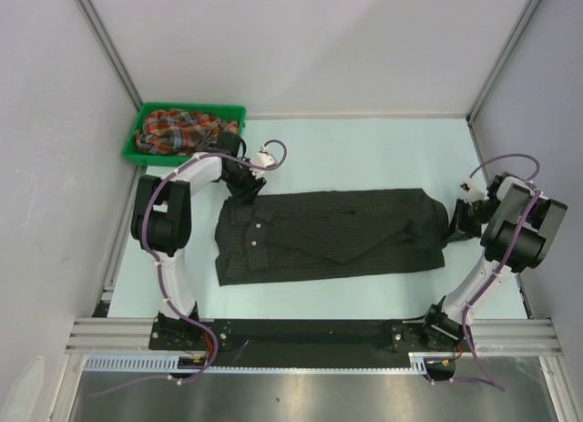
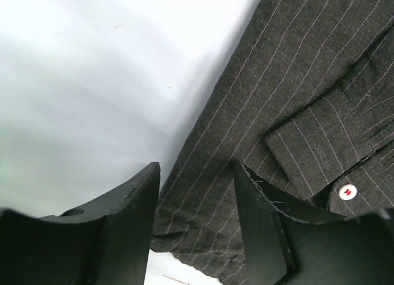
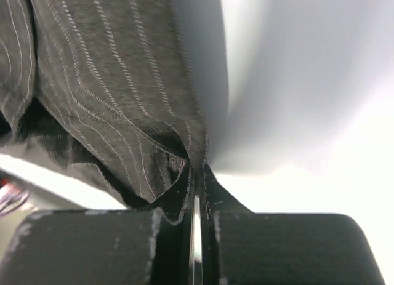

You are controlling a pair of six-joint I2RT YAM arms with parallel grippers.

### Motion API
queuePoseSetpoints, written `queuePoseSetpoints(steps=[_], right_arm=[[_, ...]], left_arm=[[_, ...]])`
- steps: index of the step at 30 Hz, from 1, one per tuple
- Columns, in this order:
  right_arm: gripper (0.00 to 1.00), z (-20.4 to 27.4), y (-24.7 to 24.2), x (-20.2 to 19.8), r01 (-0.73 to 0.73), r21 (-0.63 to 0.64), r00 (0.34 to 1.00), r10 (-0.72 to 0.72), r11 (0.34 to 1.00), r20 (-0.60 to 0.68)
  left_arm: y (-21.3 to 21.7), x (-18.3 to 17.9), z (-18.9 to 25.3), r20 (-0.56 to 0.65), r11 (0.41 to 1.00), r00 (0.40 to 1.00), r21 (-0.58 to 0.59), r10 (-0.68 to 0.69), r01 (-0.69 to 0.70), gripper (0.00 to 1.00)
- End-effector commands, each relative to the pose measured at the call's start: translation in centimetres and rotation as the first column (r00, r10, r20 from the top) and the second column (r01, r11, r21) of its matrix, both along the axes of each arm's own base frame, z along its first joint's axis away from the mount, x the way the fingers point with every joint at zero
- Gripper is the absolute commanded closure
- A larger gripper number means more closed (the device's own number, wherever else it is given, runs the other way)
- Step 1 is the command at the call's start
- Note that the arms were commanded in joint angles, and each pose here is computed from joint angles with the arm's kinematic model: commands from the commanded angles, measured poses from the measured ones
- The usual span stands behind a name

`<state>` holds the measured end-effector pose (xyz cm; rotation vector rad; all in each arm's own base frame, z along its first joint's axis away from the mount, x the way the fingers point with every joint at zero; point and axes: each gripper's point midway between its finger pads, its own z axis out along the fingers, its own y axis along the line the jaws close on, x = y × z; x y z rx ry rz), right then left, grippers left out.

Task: Fold and stack the long sleeve shirts
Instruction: Fold the shirt

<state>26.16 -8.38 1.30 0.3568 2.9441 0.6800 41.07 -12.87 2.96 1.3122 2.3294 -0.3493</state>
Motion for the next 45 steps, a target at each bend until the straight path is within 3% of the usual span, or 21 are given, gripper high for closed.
queuePoseSetpoints(steps=[1,9,16,20,22,26,27,29,30,32,36,38,41,45], right_arm=[[1.0,0.5,-2.9,7.2,0.015,-0.176,0.984,0.016,0.984,0.175],[1.0,0.5,-0.1,15.6,-0.047,-0.267,0.955,0.122,0.963,0.271],[1.0,1.1,3.0,26.4,-0.068,-0.396,0.888,0.237,0.916,0.394],[1.0,4.4,6.4,33.8,-0.058,-0.466,0.789,0.326,0.883,0.52],[1.0,3.5,8.7,35.8,-0.078,-0.5,0.759,0.376,0.862,0.531],[1.0,6.4,12.0,39.9,-0.03,-0.574,0.641,0.456,0.818,0.617],[1.0,7.9,12.2,40.2,-0.008,-0.58,0.619,0.46,0.815,0.637],[0.89,9.3,11.9,40.4,0.023,-0.577,0.602,0.449,0.817,0.66],[0.74,11.8,11.7,40.2,0.048,-0.567,0.579,0.439,0.822,0.687],[0.63,13.7,11.0,39.6,0.058,-0.551,0.565,0.428,0.832,0.705],[0.36,14.7,10.3,36.0,0.028,-0.503,0.604,0.387,0.864,0.697],[0.32,16.2,11.1,34.2,0.0,-0.471,0.601,0.377,0.882,0.705],[0.3,15.4,10.0,31.2,-0.027,-0.405,0.663,0.319,0.914,0.677],[0.35,11.7,10.2,27.3,-0.073,-0.265,0.774,0.222,0.961,0.592]], left_arm=[[1.3,-0.3,0.3,-0.014,1.0,1.0,-0.008,0.023,-0.023,0.44],[2.9,-0.8,1.0,-0.037,0.994,0.995,-0.05,0.096,-0.098,0.43],[3.1,-1.4,2.8,-0.036,0.987,0.992,-0.102,0.124,-0.127,0.43],[2.5,-2.9,3.5,-0.06,0.983,0.991,-0.139,0.116,-0.124,0.43],[2.3,-3.8,3.8,-0.07,0.981,0.991,-0.152,0.112,-0.121,0.43],[2.3,-5.0,3.5,-0.077,0.986,0.99,-0.117,0.114,-0.123,0.42],[2.2,-5.1,3.4,-0.082,0.986,0.99,-0.113,0.117,-0.125,0.42],[2.1,-5.8,3.0,-0.106,0.984,0.986,-0.112,0.127,-0.139,0.42],[2.0,-6.1,2.8,-0.112,0.984,0.985,-0.11,0.129,-0.141,0.43],[1.7,-7.1,2.2,-0.139,0.984,0.982,-0.102,0.128,-0.143,0.43],[1.5,-8.8,0.7,-0.169,0.989,0.978,-0.057,0.126,-0.137,0.45],[1.5,-9.5,0.1,-0.196,0.987,0.97,-0.045,0.142,-0.153,0.47],[1.9,-10.3,-0.8,-0.237,0.986,0.958,-0.013,0.159,-0.167,0.54],[2.3,-11.9,-1.8,-0.287,0.987,0.944,0.024,0.162,-0.161,0.65]])
